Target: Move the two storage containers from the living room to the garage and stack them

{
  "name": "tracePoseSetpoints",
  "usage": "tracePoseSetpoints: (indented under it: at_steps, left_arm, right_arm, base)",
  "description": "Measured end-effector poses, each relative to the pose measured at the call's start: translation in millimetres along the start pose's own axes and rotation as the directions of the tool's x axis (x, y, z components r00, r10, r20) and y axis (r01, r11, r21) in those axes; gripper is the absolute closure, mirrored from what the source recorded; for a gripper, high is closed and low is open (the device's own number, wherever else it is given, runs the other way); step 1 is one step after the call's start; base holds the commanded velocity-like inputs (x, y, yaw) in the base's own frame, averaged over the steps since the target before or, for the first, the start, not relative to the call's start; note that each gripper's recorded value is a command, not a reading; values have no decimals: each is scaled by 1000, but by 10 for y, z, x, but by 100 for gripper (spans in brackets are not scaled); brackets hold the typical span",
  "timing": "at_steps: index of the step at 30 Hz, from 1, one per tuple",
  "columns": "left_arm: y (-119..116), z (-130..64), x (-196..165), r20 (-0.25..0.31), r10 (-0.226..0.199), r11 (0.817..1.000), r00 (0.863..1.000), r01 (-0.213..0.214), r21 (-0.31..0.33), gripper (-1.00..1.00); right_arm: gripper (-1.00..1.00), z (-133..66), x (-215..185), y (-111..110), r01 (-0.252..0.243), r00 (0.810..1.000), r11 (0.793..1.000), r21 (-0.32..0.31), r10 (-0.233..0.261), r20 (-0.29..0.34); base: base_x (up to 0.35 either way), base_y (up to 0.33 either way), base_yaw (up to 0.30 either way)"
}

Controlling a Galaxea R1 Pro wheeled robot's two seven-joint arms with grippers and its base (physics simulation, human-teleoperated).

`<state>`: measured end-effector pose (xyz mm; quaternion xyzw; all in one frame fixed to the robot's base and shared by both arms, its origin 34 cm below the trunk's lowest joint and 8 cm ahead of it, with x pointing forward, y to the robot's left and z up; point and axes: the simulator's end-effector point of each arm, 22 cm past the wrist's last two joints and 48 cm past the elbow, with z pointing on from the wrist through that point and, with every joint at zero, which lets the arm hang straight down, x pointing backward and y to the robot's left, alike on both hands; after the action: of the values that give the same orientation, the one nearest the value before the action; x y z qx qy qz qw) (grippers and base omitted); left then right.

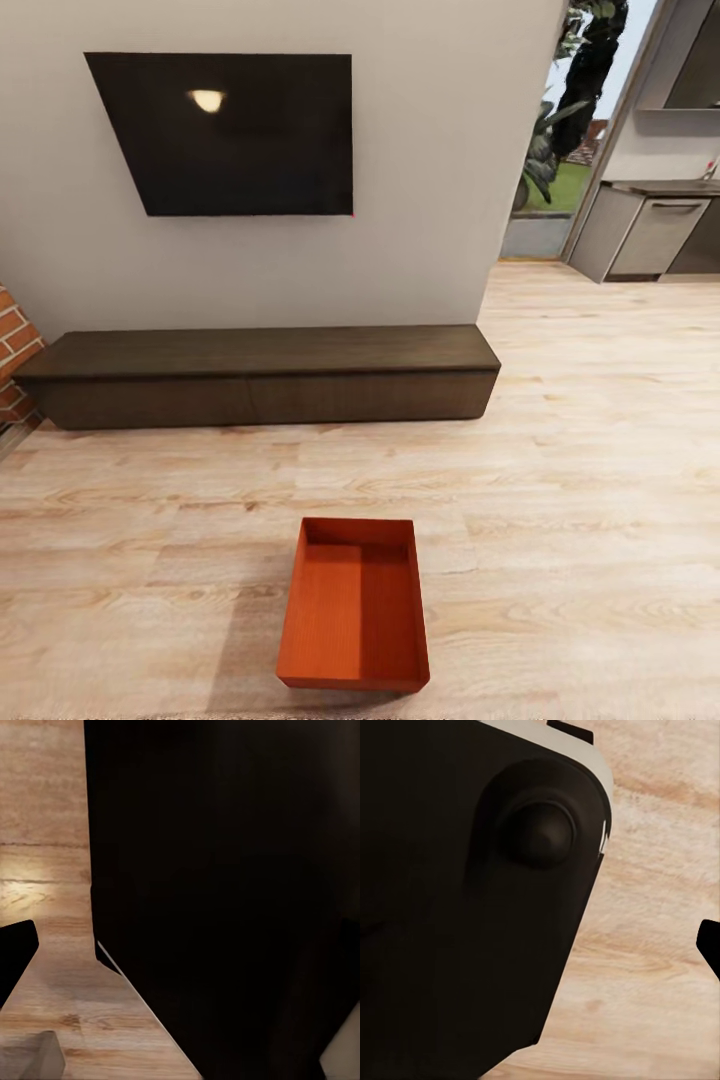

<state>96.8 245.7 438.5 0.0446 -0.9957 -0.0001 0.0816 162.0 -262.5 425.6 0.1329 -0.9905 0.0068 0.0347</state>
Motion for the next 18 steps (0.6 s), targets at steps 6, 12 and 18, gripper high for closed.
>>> tracePoseSetpoints:
  at_steps: [6,12,18]
  left_arm:
    - [2,2,36,-9,1,1000,1000,-1,-1,-100]
    - [5,3,73,-19,1,1000,1000,-1,-1,-100]
    - [9,4,111,-29,1,1000,1000,-1,-2,-100]
  right_arm:
    - [-100,5,36,6,0,1000,1000,-2,0,-9]
    - [-100,9,74,10,0,1000,1000,-4,-1,-18]
    - [-100,13,112,19,1,1000,1000,-6,-1,-28]
  base:
    - [0,0,0]
    - [0,0,0]
    - [0,0,0]
